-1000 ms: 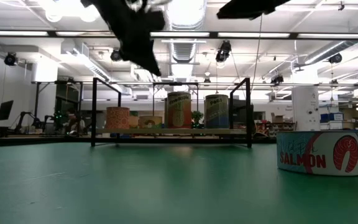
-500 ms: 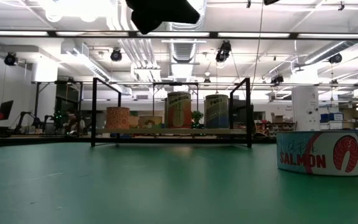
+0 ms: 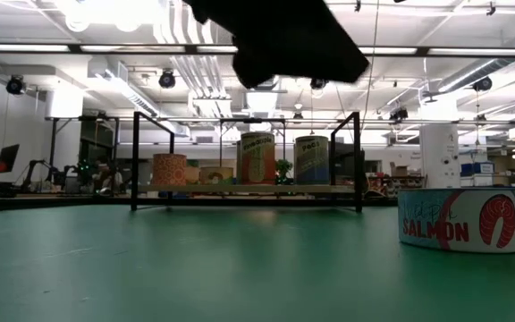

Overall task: Pick and place cans onto a shelf
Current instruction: Put the canned salmon on the shelf

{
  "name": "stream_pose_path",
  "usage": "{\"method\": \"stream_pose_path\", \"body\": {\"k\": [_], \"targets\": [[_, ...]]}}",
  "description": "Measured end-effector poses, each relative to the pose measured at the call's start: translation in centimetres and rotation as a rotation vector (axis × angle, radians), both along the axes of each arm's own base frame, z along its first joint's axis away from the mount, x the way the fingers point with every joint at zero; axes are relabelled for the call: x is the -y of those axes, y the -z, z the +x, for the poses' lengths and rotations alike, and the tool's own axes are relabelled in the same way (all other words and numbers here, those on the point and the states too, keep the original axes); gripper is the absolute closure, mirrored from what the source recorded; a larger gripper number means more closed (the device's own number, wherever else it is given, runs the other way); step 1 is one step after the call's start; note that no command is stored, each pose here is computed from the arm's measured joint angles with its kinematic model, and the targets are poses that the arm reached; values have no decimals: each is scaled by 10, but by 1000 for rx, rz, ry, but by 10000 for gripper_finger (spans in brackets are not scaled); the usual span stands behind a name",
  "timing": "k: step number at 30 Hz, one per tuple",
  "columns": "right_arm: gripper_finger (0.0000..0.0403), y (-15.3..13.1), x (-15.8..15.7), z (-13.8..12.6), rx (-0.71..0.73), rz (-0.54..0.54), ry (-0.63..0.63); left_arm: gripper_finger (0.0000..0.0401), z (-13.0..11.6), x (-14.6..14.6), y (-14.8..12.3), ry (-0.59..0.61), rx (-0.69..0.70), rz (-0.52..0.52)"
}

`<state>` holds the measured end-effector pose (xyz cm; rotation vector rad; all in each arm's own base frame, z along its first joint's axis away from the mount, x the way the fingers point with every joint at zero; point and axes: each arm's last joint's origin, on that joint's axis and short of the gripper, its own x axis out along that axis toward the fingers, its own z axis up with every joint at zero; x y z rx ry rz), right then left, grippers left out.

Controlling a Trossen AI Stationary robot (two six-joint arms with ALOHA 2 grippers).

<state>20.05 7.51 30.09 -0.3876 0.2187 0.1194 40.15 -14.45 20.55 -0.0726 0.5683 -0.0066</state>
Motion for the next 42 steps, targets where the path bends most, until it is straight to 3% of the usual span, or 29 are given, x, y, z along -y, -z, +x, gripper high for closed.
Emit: {"method": "stream_pose_path", "body": {"k": [13,19,28,42], "targets": [[204,4,0,-3,-6,27,3,104,38,35,39,64,-96,76],[204,4,0,-3,-5,28,3,31,41,33,47,72,-106,100],[204,4,0,-3,-6,31,5,25,52,27,63,98,-80,58],[204,4,0,-3,-10,36,6,69,57,20,73,95,-86,24]]}}
